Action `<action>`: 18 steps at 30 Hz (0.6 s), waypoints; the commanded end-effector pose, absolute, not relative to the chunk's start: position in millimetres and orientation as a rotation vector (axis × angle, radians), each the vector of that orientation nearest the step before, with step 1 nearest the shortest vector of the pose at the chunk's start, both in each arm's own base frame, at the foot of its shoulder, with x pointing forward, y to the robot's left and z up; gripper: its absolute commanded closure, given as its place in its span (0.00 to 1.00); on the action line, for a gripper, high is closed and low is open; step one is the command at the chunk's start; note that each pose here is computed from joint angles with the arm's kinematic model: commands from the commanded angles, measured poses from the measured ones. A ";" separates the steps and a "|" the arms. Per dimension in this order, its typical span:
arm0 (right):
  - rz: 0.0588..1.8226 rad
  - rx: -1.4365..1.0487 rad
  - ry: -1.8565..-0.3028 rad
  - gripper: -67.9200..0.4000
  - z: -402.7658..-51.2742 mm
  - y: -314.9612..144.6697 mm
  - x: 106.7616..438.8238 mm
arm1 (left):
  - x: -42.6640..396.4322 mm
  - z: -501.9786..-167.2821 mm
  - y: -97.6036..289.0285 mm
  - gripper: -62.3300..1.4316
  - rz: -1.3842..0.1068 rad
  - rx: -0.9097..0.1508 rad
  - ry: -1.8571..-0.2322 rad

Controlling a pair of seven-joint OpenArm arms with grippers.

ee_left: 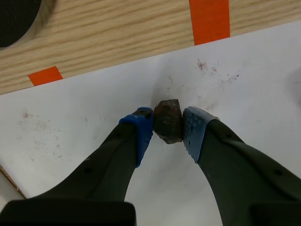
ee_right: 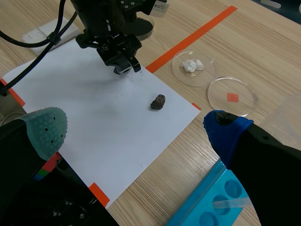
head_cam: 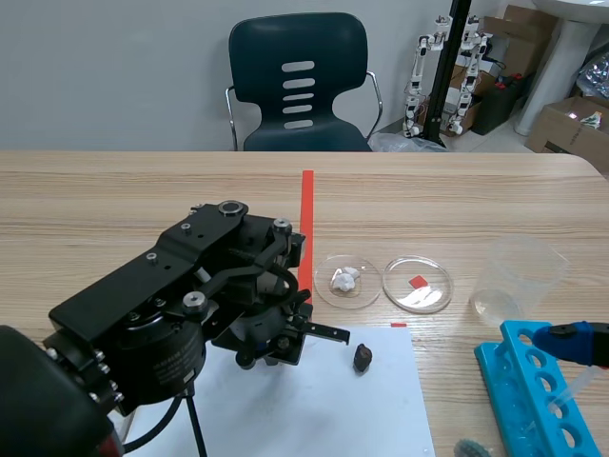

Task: Put the middle mineral back

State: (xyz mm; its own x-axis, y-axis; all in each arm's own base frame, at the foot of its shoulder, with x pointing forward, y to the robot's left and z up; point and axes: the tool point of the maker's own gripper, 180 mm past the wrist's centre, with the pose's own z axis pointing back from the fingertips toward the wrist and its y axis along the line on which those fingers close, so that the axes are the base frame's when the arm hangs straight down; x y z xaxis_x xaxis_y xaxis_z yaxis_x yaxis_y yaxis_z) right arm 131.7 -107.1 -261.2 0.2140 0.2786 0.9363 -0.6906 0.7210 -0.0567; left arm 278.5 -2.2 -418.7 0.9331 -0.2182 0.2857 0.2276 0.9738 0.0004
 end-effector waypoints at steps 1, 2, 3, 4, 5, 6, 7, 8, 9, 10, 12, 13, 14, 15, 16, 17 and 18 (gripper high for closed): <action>0.691 0.425 -1.202 0.11 -255.0 -105.9 134.7 | 285.6 -409.3 -10.1 0.77 -0.221 -0.052 -0.315; 0.691 0.425 -1.202 0.11 -255.0 -105.9 134.7 | 285.6 -409.3 -10.1 0.77 -0.221 -0.052 -0.315; 0.691 0.425 -1.202 0.11 -255.0 -105.9 134.7 | 285.9 -409.2 -10.2 0.76 -0.221 -0.052 -0.317; 0.691 0.425 -1.202 0.11 -255.0 -105.9 134.7 | 286.1 -409.2 -10.3 0.74 -0.221 -0.053 -0.318; 0.691 0.425 -1.202 0.11 -255.0 -105.9 134.7 | 286.1 -409.2 -10.3 0.69 -0.221 -0.053 -0.318; 0.691 0.425 -1.202 0.11 -255.0 -105.9 134.7 | 286.2 -409.1 -10.3 0.65 -0.221 -0.053 -0.318; 0.691 0.425 -1.202 0.11 -255.0 -105.9 134.7 | 286.1 -409.2 -10.3 0.60 -0.221 -0.053 -0.318; 0.691 0.425 -1.202 0.11 -255.0 -105.9 134.7 | 286.1 -409.2 -10.1 0.56 -0.221 -0.053 -0.318; 0.691 0.425 -1.202 0.11 -255.0 -105.9 134.7 | 286.1 -409.2 -10.1 0.52 -0.221 -0.052 -0.318; 0.691 0.425 -1.202 0.11 -255.0 -105.9 134.7 | 286.1 -409.2 -10.1 0.48 -0.221 -0.053 -0.318; 0.691 0.425 -1.202 0.11 -255.0 -105.9 134.7 | 285.7 -409.5 -10.3 0.40 -0.219 -0.055 -0.316; 0.691 0.425 -1.202 0.11 -255.0 -105.9 134.7 | 285.4 -409.7 -11.2 0.35 -0.215 -0.065 -0.315; 0.691 0.425 -1.202 0.11 -255.0 -105.9 134.7 | 285.3 -409.8 -11.6 0.27 -0.212 -0.072 -0.315; 0.691 0.425 -1.202 0.11 -255.0 -105.9 134.7 | 285.4 -409.8 -12.1 0.18 -0.211 -0.076 -0.316; 0.691 0.425 -1.202 0.11 -255.0 -105.9 134.7 | 284.4 -410.7 -11.3 0.08 -0.209 -0.076 -0.312; 0.691 0.425 -1.202 0.11 -255.0 -105.9 134.7 | 284.7 -410.7 -9.7 0.00 -0.198 -0.071 -0.313; 0.691 0.425 -1.202 0.11 -255.0 -105.9 134.7 | 283.9 -411.6 -8.5 0.00 -0.187 -0.068 -0.312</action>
